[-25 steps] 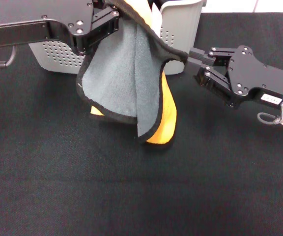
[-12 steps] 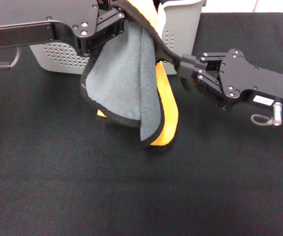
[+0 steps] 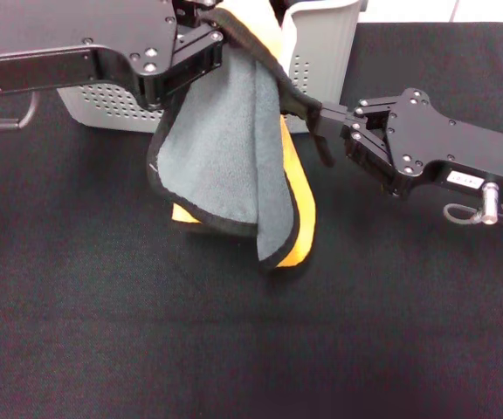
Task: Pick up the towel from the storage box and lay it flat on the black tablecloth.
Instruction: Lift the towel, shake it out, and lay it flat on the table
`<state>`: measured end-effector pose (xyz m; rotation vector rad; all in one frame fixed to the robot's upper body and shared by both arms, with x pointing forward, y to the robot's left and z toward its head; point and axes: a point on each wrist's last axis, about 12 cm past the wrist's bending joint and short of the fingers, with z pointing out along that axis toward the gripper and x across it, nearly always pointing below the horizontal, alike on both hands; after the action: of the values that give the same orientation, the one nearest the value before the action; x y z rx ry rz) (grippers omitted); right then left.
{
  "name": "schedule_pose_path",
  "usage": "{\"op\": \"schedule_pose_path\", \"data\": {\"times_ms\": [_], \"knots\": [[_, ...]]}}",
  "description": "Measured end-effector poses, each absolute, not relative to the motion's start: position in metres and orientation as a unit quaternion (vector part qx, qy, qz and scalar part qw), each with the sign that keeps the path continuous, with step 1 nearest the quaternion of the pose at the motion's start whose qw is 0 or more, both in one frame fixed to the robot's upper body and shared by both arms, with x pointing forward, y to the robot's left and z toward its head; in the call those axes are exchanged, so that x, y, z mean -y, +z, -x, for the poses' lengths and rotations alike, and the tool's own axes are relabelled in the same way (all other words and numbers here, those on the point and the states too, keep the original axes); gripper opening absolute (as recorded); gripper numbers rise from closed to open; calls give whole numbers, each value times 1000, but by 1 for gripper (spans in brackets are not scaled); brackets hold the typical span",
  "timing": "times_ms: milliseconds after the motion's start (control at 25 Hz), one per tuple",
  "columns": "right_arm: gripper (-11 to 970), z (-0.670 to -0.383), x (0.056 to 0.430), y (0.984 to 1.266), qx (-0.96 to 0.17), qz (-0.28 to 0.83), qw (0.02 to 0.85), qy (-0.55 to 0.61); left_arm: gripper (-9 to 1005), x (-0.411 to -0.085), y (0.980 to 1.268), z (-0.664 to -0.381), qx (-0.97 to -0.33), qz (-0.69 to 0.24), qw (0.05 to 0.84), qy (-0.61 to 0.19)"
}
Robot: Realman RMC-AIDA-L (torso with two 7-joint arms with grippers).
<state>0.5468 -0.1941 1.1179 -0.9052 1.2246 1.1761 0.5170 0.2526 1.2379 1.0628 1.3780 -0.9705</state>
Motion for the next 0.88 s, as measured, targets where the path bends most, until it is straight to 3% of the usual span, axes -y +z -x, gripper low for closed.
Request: {"op": "schedule_pose_path", "data": {"times_ms": [120,520,880], "knots": [[2,-545,196,1118,-520,384,575,502,32,-255,1235,-516,-587,-446,541,-406],[1,-537,204,1125,-490,383,589,515,35,-257,1228,-515,-598,-449,527,-403],[1,-539,219,1167,-429,387,636,512,107,-248,1194,-512,-608,-455,483,-436]]}}
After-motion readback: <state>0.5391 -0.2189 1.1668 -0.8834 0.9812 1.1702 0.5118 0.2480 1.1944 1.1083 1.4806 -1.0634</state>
